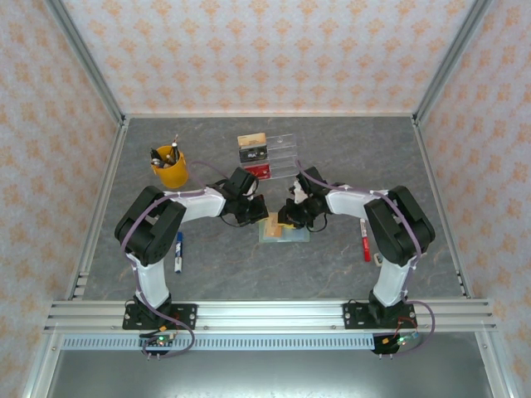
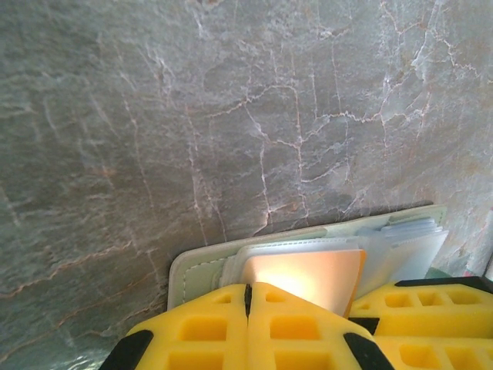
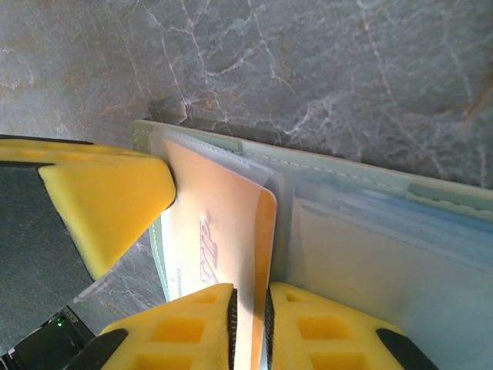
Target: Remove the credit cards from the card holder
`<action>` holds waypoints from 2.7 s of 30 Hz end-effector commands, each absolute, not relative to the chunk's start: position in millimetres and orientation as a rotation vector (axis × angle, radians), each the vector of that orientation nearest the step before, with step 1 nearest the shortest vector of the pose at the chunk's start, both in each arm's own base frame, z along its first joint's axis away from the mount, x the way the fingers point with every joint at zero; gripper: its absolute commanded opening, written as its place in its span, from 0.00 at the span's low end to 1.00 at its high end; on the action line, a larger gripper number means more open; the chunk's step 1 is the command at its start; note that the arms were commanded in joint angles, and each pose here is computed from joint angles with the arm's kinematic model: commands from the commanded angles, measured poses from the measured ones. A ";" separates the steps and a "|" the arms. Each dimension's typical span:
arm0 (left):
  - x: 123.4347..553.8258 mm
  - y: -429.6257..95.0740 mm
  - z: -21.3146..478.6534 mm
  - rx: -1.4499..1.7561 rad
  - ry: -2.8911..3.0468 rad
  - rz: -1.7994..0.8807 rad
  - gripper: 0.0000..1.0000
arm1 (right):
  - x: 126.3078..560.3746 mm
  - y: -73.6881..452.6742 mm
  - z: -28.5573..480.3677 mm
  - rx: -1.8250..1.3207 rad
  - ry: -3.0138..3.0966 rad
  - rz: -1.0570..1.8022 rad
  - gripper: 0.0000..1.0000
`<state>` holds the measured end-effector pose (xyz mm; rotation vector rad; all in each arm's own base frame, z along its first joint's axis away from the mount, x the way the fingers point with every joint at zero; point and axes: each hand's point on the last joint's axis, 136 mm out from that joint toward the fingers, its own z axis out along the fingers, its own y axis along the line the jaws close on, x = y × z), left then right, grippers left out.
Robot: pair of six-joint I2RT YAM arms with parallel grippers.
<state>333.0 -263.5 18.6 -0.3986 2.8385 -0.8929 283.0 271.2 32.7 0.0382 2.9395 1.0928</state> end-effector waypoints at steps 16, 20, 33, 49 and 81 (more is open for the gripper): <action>311.6 -225.2 -26.4 -0.470 2.956 -0.650 0.00 | 284.6 279.6 58.9 -0.011 2.869 1.165 0.03; 311.1 -220.3 -27.4 -0.471 2.960 -0.635 0.00 | 280.4 274.7 56.0 -0.018 2.888 1.132 0.02; 310.1 -214.7 -29.7 -0.486 2.967 -0.626 0.00 | 270.4 258.1 45.6 -0.024 2.937 1.076 0.03; 316.4 -225.1 -5.4 -0.437 2.922 -0.720 0.00 | 268.2 247.6 48.9 0.003 2.914 1.041 0.00; 301.0 -253.9 -0.1 -0.275 2.976 -0.653 0.00 | 283.0 264.9 49.5 0.042 2.865 1.160 0.10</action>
